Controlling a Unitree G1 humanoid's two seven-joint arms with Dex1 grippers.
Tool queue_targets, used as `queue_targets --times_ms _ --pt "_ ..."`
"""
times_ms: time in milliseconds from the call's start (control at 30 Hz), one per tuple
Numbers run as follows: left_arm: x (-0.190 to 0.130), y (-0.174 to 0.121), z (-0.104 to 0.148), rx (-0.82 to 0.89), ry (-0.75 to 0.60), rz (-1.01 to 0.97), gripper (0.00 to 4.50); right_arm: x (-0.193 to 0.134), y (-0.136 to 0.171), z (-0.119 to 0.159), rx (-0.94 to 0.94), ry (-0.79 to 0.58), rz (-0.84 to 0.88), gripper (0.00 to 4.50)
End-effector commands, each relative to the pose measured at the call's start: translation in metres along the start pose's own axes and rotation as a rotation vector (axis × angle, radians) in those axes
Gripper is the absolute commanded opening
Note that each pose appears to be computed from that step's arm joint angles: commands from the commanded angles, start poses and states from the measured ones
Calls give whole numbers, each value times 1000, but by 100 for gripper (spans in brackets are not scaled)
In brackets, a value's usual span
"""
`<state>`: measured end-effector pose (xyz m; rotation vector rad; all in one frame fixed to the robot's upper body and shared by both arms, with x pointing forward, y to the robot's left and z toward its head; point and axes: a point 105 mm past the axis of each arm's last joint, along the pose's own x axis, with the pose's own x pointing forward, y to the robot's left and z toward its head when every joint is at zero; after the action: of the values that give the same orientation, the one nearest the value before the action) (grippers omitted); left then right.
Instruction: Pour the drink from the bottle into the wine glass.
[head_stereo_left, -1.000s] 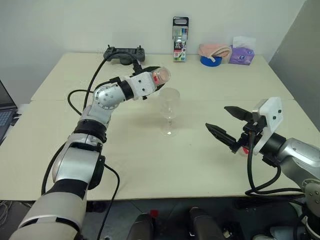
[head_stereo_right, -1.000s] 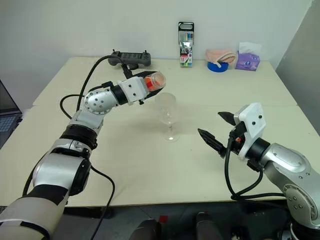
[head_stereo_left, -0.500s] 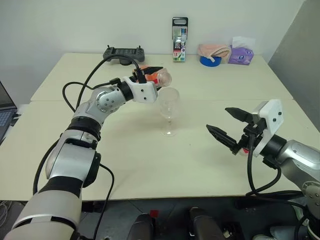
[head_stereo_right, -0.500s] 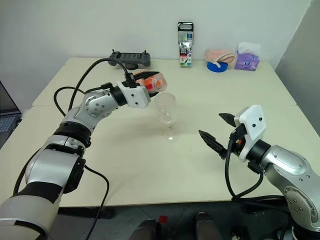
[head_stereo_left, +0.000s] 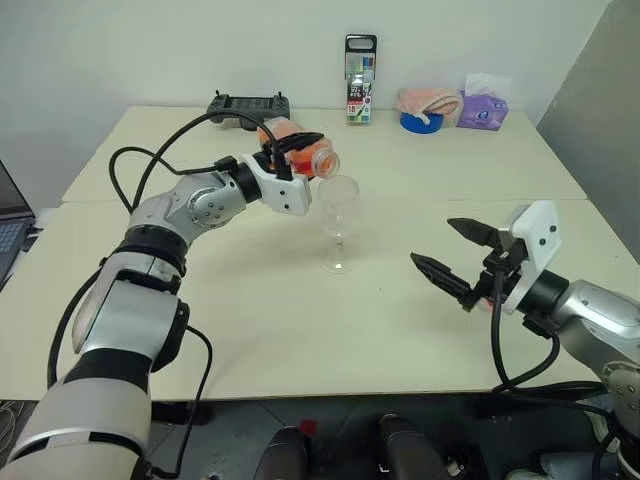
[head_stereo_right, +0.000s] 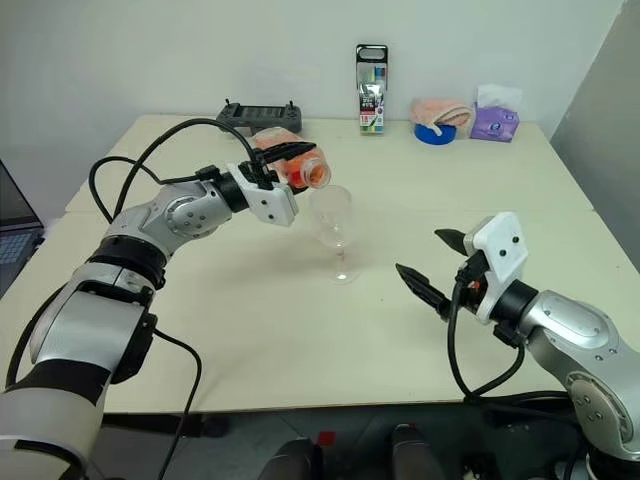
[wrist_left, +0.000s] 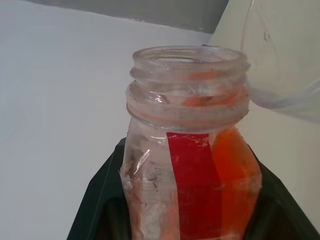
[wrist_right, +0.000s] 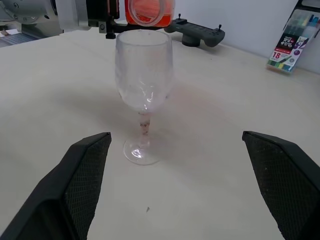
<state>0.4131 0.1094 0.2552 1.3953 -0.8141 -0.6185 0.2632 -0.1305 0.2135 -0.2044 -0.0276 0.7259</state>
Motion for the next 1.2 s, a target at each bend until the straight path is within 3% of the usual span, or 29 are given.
queue_targets --times_ms 33,600,1100,1200 --pt "3 32 6 92 -39 90 184 -1 0 10 -43 -34 1 450" --pt "8 42 5 249 -36 99 182 2 6 12 -54 -38 38 450" --pt "5 44 1 267 -18 97 182 3 4 12 -61 -36 37 450" --pt "5 44 0 186 -10 109 182 4 4 13 -63 -37 41 450"
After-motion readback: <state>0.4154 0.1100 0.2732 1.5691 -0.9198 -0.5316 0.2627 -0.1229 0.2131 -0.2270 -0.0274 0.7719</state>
